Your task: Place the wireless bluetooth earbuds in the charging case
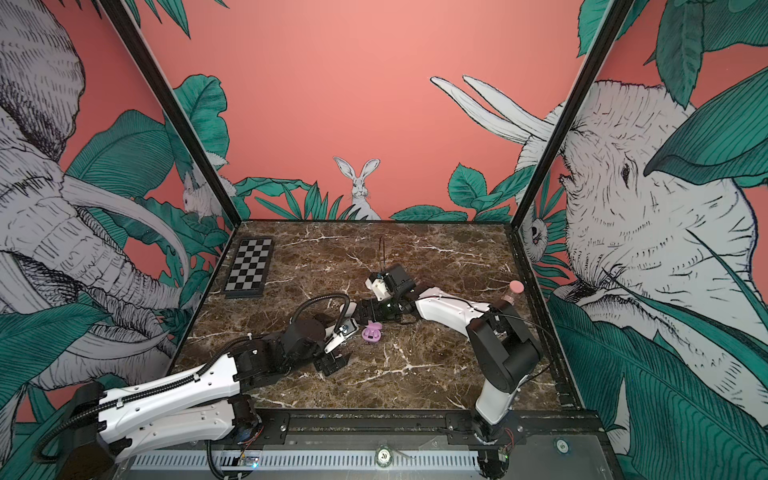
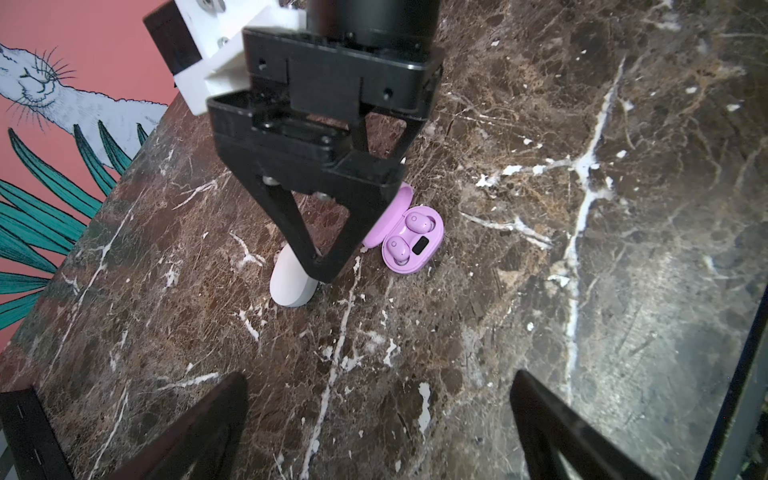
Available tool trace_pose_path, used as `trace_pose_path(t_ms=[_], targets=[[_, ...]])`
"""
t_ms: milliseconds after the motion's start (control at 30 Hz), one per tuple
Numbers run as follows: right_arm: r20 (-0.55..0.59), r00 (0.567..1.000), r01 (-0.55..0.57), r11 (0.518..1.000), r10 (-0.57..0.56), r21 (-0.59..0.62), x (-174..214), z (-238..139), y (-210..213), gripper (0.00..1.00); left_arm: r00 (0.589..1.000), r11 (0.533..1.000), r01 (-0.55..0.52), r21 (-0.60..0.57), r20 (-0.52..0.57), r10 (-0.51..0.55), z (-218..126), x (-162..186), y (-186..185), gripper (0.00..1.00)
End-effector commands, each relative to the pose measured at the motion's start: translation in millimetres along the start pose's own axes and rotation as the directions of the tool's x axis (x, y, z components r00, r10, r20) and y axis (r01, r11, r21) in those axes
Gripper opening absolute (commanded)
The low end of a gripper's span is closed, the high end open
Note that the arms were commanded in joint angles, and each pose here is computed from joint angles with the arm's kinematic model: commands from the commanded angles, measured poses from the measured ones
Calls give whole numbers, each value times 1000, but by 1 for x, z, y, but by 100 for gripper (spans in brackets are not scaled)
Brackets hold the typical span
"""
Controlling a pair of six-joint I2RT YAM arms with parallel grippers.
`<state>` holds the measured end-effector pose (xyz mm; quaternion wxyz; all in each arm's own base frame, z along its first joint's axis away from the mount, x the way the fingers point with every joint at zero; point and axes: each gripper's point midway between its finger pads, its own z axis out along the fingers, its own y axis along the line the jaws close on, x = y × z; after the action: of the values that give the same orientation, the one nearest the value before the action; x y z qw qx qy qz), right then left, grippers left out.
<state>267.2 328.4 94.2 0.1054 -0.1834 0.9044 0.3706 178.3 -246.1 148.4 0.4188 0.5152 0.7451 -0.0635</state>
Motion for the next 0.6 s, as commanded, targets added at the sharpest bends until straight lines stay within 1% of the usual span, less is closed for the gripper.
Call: trace_pose_path(t_ms=[0, 567], targets=[[-4, 1000, 9, 1000, -10, -13, 4, 1, 3, 98, 1000, 1000, -7, 3, 12, 7, -1, 1, 0, 99], [-1, 1000, 28, 999, -28, -31, 11, -2, 14, 98, 1000, 1000, -7, 5, 14, 7, -2, 0, 0, 99]])
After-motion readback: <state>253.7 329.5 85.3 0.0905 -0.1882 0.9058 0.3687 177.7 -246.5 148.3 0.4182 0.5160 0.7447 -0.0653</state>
